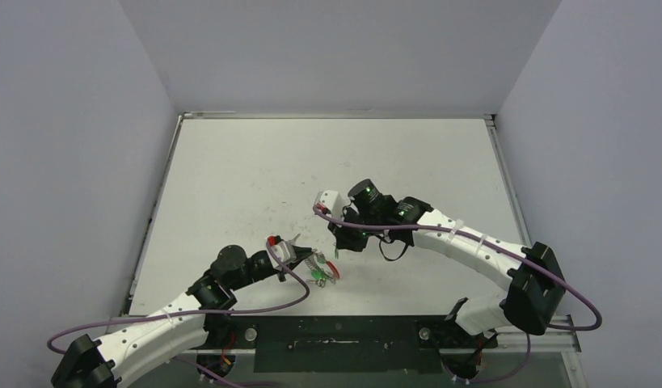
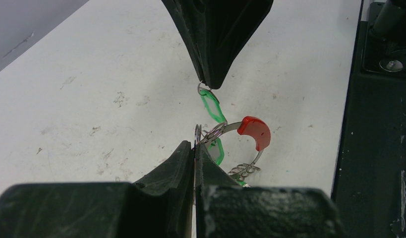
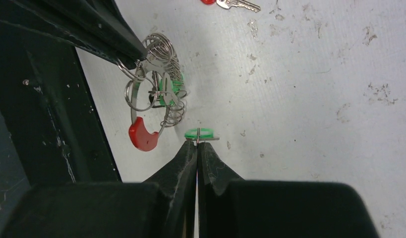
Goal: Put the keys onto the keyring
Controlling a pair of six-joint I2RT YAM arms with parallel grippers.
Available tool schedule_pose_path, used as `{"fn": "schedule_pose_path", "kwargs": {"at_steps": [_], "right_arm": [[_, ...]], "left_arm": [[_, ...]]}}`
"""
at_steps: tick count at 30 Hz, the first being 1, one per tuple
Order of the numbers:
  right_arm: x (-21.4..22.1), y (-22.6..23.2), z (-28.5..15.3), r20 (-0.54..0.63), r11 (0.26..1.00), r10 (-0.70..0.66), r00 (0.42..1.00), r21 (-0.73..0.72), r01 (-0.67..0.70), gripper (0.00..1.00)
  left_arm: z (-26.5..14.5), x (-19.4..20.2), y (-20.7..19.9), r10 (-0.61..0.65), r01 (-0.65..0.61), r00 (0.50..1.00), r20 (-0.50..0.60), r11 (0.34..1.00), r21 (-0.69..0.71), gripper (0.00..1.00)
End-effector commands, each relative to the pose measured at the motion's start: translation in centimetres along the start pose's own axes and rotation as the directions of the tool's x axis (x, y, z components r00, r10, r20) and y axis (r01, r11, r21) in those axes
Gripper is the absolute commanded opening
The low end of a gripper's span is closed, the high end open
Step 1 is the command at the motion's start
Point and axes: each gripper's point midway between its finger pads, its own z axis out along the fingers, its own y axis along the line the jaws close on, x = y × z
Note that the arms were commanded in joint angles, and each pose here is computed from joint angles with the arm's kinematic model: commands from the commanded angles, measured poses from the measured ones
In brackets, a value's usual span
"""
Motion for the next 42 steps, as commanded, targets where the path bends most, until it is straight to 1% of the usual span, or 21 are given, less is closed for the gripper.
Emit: {"fn": "schedule_pose_path", "kwargs": {"at_steps": [1,6,12,21,42], "right_arm": [[-2.9,0.9,-1.1,0.050,0.998,-0.063,0.997,-0.016,0.064,0.00],[-4.4,2.0,-1.5,0.079,0.996,-0.085,0.993,-0.031,0.087,0.00],[-5.2,3.6,-1.6,0.075,0.990,-0.120,0.990,-0.067,0.125,0.00],[-4.9,5.0,-1.2,0.050,0.980,-0.145,0.988,-0.128,0.151,0.00],[-6.5,5.3,0.3,0.059,0.979,-0.164,0.985,-0.111,0.170,0.00]], "left_arm": [[0.4,-3.7,0.2,0.037,-0.038,0.995,0.095,0.999,0.007,0.00],[0.4,-3.6,0.2,0.035,-0.036,0.995,0.095,0.999,0.009,0.00],[0.4,-3.6,0.3,0.036,-0.037,0.995,0.095,0.999,0.006,0.00],[0.6,-3.6,0.3,0.037,-0.038,0.995,0.096,0.999,0.007,0.00],[0.7,-3.8,0.0,0.033,-0.035,0.994,0.102,0.999,0.024,0.00]]}}
